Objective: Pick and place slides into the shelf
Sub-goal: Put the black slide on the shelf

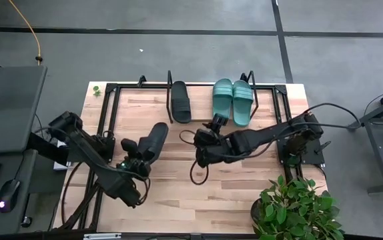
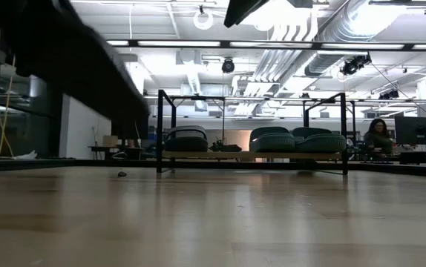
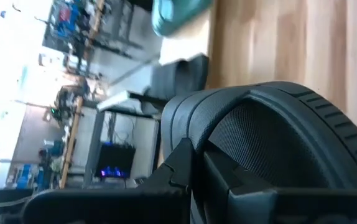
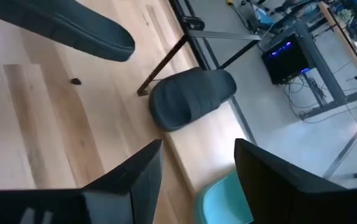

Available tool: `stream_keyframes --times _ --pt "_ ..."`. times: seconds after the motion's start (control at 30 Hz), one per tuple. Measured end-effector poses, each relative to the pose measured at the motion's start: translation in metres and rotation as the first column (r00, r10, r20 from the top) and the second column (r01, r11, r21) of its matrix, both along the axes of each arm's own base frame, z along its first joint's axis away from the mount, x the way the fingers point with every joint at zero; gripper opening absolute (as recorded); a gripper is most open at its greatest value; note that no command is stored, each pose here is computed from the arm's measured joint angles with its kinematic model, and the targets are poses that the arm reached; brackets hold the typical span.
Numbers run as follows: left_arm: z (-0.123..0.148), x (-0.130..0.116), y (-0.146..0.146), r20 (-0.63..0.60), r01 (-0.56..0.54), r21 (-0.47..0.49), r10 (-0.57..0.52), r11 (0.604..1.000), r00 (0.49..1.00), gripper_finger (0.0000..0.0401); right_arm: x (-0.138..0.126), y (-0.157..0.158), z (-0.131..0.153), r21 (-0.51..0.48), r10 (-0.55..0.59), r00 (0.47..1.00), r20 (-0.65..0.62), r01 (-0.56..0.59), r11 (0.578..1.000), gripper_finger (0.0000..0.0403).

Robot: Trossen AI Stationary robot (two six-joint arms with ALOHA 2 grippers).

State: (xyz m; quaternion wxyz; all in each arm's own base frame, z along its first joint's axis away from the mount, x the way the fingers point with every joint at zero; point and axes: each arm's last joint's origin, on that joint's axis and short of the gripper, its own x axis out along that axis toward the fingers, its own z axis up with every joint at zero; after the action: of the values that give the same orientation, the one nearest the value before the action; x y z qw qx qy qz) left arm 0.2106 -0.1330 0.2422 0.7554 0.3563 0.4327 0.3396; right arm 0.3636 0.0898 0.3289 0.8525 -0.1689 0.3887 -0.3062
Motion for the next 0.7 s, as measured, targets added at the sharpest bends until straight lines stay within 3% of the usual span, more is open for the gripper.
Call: stream_keyframes --times 0.3,0.7 --pt "0.035 -0.005 0.024 0.114 0.039 0.105 -0.051 0.994 0.992 0.0004 -0.008 -0.029 0.019 0.013 0.006 1.000 -0.019 -0.005 1.000 0.0190" --pt "0.077 0.040 0.086 0.085 -0.142 0.252 0.124 0.957 0.989 0.0005 -0.024 -0.063 0.038 0.031 -0.028 0.998 -0.048 0.030 0.999 0.0190"
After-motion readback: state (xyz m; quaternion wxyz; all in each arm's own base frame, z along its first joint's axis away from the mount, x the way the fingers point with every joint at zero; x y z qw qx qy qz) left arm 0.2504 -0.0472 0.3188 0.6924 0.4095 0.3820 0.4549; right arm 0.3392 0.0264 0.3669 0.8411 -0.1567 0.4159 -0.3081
